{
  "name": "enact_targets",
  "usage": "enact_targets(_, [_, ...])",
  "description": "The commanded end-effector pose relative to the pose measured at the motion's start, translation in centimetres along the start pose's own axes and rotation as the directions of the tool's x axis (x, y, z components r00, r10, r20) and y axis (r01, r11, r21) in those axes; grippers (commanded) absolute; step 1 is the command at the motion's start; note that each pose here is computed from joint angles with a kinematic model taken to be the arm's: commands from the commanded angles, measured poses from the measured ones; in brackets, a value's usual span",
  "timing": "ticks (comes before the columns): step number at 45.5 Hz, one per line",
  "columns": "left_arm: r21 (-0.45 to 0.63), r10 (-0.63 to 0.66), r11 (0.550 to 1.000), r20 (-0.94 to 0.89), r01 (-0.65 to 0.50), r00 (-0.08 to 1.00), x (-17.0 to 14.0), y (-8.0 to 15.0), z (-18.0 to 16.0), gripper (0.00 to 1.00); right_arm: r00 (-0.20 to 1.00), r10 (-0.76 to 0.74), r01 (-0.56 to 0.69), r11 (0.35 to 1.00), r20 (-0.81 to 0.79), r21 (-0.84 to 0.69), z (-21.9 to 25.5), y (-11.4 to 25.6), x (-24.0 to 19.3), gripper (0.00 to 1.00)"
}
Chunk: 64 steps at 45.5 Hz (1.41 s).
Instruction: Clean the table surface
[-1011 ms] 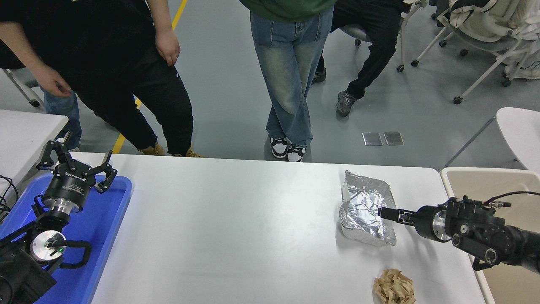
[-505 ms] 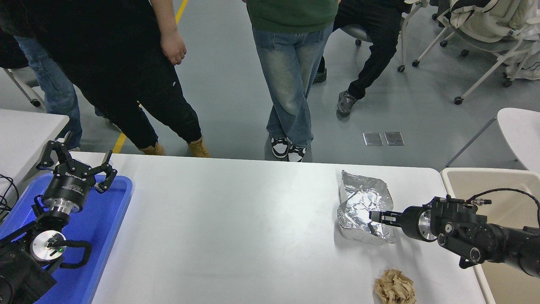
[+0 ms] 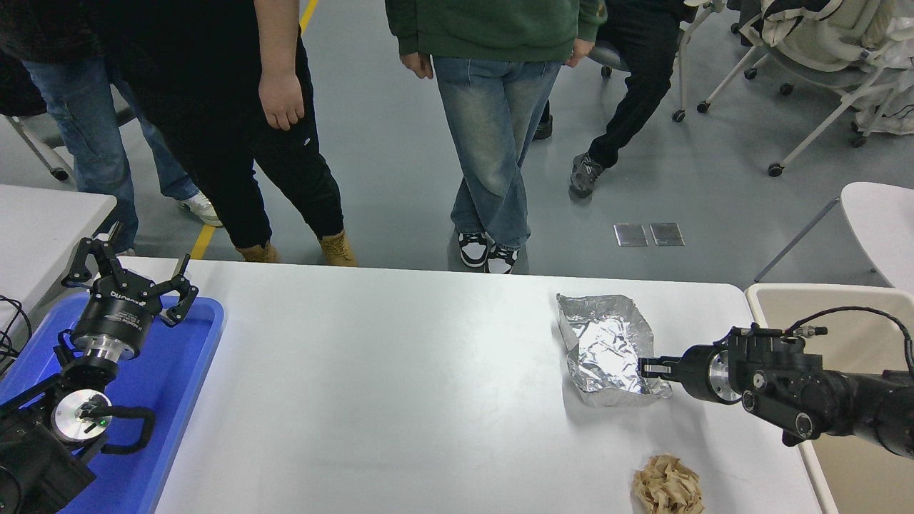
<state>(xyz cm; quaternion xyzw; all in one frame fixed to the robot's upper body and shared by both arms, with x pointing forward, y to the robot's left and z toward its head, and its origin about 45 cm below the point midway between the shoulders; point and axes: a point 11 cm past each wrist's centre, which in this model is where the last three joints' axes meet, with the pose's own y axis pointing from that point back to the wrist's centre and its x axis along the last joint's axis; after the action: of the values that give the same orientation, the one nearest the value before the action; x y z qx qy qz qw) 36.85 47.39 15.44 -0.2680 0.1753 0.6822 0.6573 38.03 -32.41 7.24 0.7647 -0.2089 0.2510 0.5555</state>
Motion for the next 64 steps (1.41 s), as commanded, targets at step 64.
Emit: enact_targets(64, [0.000, 0.000, 1.000, 0.001, 0.000, 1.000, 0.0, 0.0, 0.0, 1.00, 0.944, 0.216, -0.214, 0.976, 0.249, -0.038, 8.0, 29.8, 14.7, 0.00])
